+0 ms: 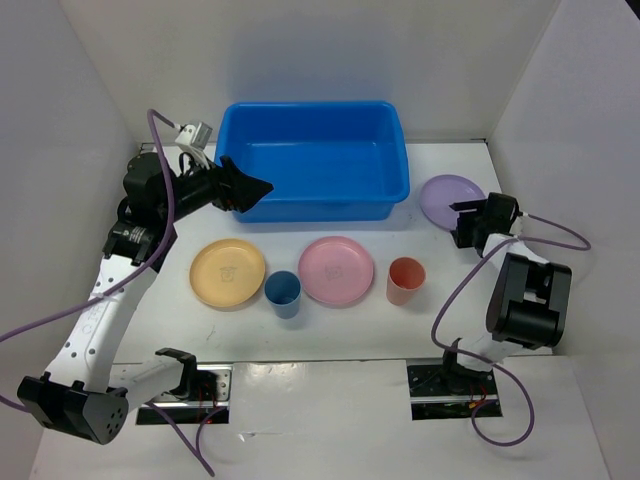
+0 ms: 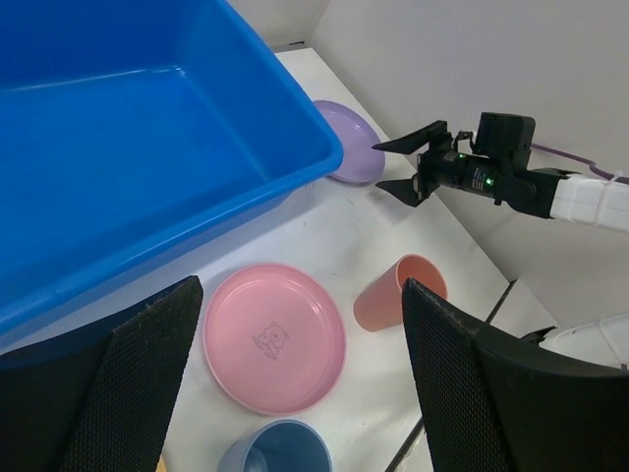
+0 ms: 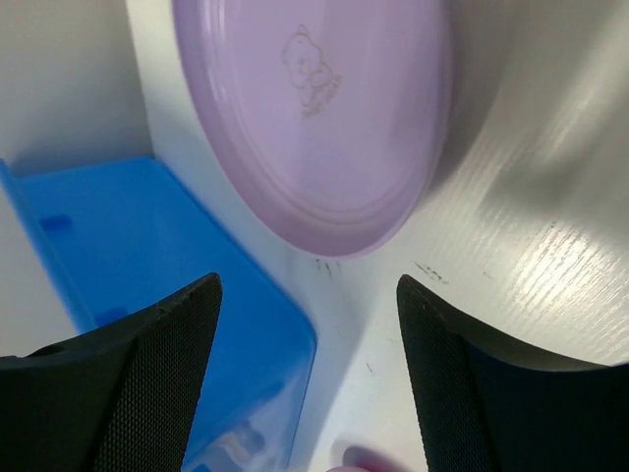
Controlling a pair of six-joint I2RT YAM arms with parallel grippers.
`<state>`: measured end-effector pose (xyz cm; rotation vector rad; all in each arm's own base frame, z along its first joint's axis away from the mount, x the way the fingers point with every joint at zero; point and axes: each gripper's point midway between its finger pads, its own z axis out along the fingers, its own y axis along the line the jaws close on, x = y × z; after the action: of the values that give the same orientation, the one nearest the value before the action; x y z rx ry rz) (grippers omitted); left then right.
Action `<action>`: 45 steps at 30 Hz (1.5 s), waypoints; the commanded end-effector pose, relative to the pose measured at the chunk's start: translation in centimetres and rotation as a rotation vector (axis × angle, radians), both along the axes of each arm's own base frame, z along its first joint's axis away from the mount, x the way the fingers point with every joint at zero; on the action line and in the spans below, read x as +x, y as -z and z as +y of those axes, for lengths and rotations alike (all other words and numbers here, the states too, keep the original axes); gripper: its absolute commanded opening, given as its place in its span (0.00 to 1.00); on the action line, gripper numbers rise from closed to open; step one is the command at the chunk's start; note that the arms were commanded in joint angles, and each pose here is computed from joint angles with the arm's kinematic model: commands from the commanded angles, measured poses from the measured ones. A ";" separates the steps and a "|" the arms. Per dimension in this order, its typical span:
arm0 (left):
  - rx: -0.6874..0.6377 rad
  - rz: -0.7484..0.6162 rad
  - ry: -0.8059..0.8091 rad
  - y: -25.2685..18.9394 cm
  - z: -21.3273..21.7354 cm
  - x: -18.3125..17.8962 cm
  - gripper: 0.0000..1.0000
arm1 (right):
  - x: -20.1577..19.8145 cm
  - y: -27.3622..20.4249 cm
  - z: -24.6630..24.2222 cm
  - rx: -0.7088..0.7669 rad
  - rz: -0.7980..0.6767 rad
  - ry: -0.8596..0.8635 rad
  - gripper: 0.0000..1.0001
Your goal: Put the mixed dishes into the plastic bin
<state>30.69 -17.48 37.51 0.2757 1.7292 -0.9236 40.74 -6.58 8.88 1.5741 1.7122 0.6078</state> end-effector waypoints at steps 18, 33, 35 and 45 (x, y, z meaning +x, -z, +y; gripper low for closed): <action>-0.023 -0.060 -0.008 -2.7 0.7 0.0 0.88 | 1.6 5.8 -0.9 0.086 0.080 0.113 0.53; -0.006 -0.062 -0.034 -2.7 1.3 0.0 0.88 | 1.5 6.5 -2.5 0.106 0.103 0.297 0.26; -0.006 -0.061 -0.034 -2.8 1.4 -0.3 0.88 | 1.5 6.5 -2.5 0.114 0.101 0.305 0.07; -0.025 -0.071 -0.024 -3.5 1.7 -1.7 0.90 | 2.0 -7.1 -3.5 0.010 -0.152 0.296 0.00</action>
<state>30.35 -15.68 38.02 0.2273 1.7400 -0.8910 40.92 -8.64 6.27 1.8863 1.4873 0.5135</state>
